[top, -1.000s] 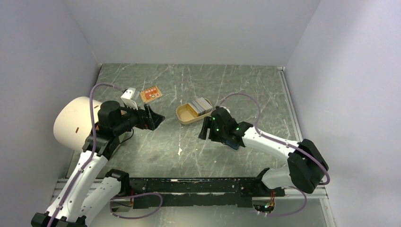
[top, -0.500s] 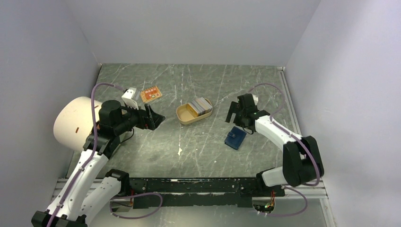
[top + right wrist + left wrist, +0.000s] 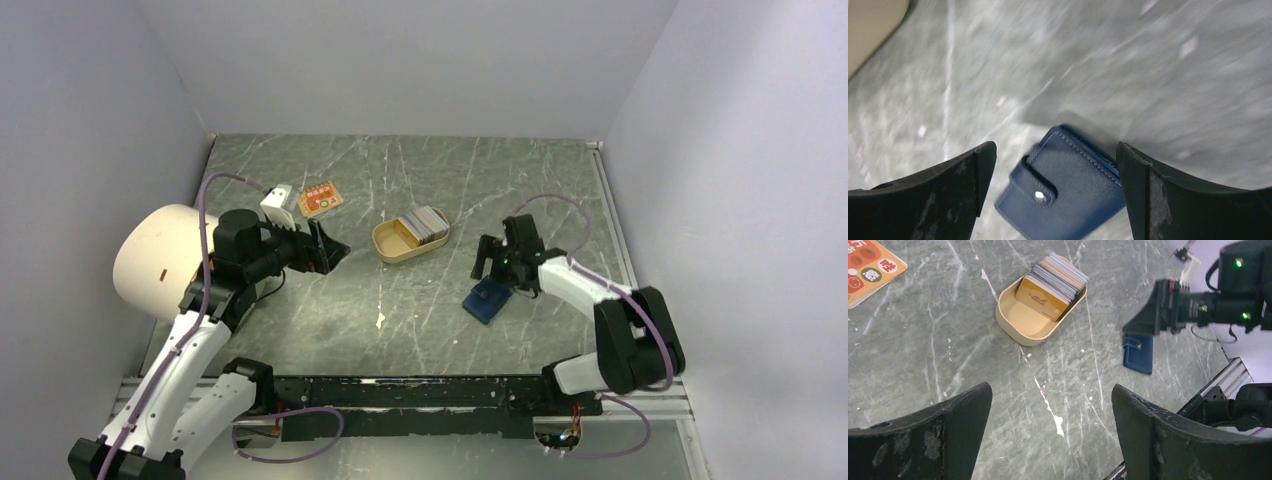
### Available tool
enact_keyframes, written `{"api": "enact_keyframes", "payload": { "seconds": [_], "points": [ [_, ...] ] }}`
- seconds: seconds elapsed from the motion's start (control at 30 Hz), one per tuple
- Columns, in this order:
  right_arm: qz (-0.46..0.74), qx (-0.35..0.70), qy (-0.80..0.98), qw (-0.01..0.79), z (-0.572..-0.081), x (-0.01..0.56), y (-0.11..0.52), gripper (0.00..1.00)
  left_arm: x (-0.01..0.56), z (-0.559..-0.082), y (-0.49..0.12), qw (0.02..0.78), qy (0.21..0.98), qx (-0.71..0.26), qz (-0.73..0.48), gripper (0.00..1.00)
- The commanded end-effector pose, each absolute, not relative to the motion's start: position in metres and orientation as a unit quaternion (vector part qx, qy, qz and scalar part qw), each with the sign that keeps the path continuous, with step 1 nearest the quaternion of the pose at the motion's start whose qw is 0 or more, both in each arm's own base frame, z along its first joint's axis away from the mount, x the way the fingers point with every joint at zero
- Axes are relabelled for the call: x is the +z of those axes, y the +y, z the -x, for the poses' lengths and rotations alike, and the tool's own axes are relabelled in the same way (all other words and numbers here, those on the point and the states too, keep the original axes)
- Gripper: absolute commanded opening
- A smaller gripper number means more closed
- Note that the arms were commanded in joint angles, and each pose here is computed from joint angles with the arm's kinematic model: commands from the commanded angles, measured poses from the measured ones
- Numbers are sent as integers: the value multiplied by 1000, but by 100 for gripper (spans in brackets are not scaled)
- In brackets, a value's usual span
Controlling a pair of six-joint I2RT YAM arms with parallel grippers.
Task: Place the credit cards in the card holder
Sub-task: Move the card holder to the center of the board.
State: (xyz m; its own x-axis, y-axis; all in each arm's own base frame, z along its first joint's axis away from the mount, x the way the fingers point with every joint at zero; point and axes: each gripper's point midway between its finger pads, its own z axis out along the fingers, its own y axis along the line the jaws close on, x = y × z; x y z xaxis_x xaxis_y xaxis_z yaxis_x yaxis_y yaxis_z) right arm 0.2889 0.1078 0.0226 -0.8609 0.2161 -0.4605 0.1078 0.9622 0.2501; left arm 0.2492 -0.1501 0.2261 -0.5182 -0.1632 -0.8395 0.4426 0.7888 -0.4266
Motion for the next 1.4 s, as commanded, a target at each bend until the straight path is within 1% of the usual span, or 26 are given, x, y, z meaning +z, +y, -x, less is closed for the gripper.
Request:
{"api": "enact_keyframes", "payload": {
  "seconds": [0.0, 0.07, 0.17, 0.3, 0.37, 0.43, 0.5, 0.57, 0.63, 0.7, 0.83, 1.1, 1.27, 1.37],
  "points": [
    [-43, 212, 958, 190, -219, 24, 168, 93, 225, -255, -146, 487, 815, -302, -86, 94],
    [-43, 224, 957, 182, -196, 28, 189, 93, 224, -256, -147, 482, 818, -302, -87, 93],
    [-39, 274, 946, 169, -170, 36, 218, 93, 224, -256, -148, 481, 818, -303, -87, 93],
    [-29, 297, 938, 174, -159, 50, 239, 90, 225, -256, -148, 483, 816, -305, -88, 93],
    [-2, 293, 938, 187, -159, 58, 243, 84, 225, -254, -148, 483, 816, -306, -88, 92],
    [21, 255, 942, 216, -168, 63, 236, 77, 227, -254, -146, 486, 815, -303, -87, 92],
    [46, 208, 947, 241, -174, 67, 223, 67, 229, -254, -143, 493, 814, -296, -82, 92],
    [79, 189, 943, 263, -180, 71, 220, 59, 230, -254, -138, 501, 814, -285, -74, 92],
    [101, 174, 942, 269, -182, 67, 218, 53, 232, -254, -135, 507, 813, -278, -68, 92],
    [121, 155, 945, 262, -181, 59, 217, 49, 235, -253, -133, 513, 810, -276, -66, 92],
    [155, 120, 943, 271, -189, 59, 220, 46, 239, -252, -131, 521, 806, -272, -65, 91],
    [239, 131, 911, 309, -205, 73, 252, 45, 248, -253, -119, 544, 800, -249, -44, 90],
    [282, 135, 904, 290, -204, 59, 266, 45, 255, -251, -113, 561, 791, -242, -36, 89],
    [299, 114, 907, 274, -206, 45, 269, 45, 259, -250, -111, 569, 787, -238, -34, 89]
  ]
}}
